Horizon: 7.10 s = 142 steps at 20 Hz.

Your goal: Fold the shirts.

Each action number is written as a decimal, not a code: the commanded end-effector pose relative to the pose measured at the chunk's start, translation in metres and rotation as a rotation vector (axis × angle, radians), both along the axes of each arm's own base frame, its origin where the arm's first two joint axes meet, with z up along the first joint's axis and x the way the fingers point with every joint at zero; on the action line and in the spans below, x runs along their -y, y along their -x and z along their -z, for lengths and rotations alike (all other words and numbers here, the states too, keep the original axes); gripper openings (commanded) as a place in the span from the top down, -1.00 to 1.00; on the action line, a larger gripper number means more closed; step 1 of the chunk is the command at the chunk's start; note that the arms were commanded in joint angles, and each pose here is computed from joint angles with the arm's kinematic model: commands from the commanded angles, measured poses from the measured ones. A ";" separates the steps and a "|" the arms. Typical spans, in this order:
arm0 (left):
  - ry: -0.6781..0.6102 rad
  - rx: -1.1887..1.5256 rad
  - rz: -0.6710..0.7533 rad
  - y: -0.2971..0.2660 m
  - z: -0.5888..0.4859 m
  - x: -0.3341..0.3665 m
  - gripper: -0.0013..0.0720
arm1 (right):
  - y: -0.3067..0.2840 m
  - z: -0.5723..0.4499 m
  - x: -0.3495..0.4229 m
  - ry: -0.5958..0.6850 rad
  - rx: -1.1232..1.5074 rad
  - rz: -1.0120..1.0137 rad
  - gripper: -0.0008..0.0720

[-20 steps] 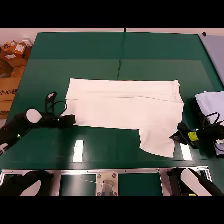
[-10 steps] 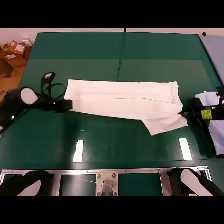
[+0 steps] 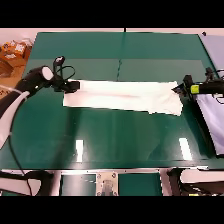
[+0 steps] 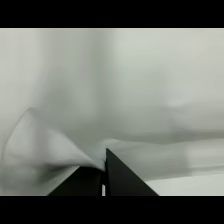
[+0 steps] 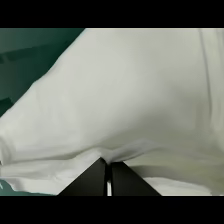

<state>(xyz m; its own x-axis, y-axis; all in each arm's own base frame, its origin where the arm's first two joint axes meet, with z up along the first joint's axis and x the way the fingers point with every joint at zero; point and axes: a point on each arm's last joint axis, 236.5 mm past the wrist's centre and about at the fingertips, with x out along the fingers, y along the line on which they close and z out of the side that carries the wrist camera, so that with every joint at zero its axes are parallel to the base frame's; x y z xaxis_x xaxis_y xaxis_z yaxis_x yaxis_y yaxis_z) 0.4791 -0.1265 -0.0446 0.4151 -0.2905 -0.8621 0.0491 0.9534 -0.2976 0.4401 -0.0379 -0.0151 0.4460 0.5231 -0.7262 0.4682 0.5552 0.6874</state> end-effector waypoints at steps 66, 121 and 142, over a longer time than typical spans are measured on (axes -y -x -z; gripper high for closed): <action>0.337 -0.106 0.551 0.005 -0.105 0.150 0.91 | -0.029 -0.199 -0.170 -0.052 0.418 -0.694 0.92; 0.187 -0.029 0.200 -0.039 -0.129 -0.089 0.91 | -0.096 -0.214 -0.090 0.127 0.461 -0.186 0.93; 0.190 -0.041 0.208 -0.036 -0.128 -0.088 0.91 | 0.281 -0.089 0.264 0.344 -0.380 0.892 0.93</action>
<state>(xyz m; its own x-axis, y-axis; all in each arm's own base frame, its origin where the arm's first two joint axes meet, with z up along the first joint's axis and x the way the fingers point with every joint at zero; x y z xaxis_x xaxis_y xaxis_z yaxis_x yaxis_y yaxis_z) 0.5149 -0.0384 0.0833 0.2948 -0.5233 -0.7996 0.2214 0.8514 -0.4755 0.1845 -0.3151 0.1217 0.3437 -0.2121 -0.9148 0.9383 0.1166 0.3255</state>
